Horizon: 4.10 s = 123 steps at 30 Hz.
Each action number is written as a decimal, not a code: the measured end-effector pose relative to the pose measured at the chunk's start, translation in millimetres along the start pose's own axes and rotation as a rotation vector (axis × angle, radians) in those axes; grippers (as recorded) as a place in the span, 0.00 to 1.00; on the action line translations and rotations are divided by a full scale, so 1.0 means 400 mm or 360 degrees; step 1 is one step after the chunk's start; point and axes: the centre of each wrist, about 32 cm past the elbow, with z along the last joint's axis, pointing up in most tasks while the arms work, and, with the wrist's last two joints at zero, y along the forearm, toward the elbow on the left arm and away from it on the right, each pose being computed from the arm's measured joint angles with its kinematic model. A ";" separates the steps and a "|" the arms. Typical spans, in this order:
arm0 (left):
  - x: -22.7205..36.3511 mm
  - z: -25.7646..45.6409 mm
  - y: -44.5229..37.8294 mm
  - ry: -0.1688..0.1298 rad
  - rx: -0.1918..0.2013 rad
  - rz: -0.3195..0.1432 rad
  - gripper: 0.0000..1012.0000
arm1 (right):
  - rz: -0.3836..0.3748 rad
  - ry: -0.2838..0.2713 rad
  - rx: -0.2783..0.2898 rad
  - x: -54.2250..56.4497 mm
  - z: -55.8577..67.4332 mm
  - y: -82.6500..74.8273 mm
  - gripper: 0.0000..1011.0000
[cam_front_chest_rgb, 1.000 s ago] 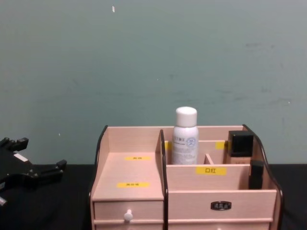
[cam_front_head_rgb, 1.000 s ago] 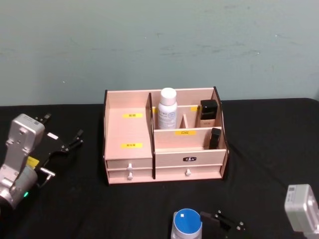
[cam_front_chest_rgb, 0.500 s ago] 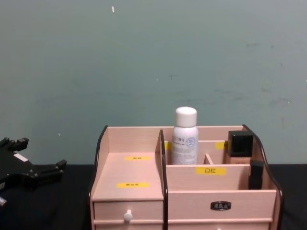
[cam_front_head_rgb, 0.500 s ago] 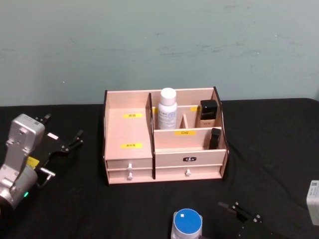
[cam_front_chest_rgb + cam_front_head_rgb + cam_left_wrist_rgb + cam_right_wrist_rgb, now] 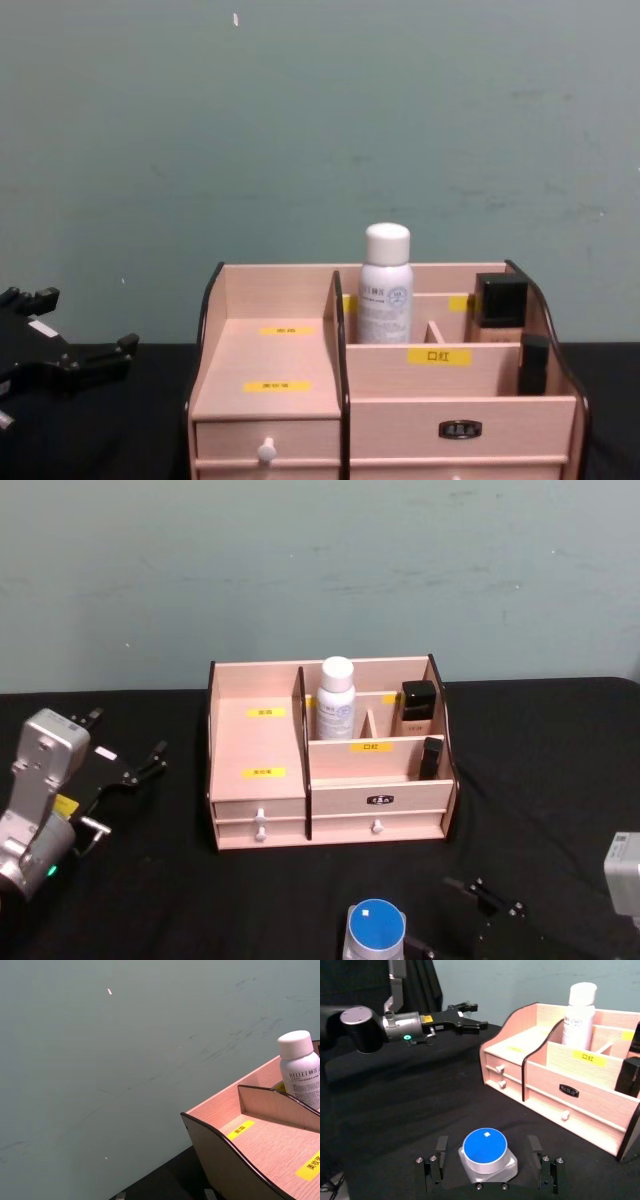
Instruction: Pick up the facial cleanser and watermelon frost from the table and place them into the tiered storage box.
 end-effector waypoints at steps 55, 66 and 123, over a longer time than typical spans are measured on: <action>0.000 0.000 0.000 0.0000 0.0000 0.0000 1.00 | 0.0103 0.0032 -0.0080 0.063 -0.039 0.126 0.99; 0.000 0.000 0.000 0.0000 0.0000 0.0000 1.00 | 0.0135 0.0036 -0.0096 0.058 -0.046 0.141 0.99; 0.000 0.000 0.000 0.0000 0.0000 0.0000 1.00 | 0.0156 0.0047 -0.0164 0.052 -0.067 0.165 0.99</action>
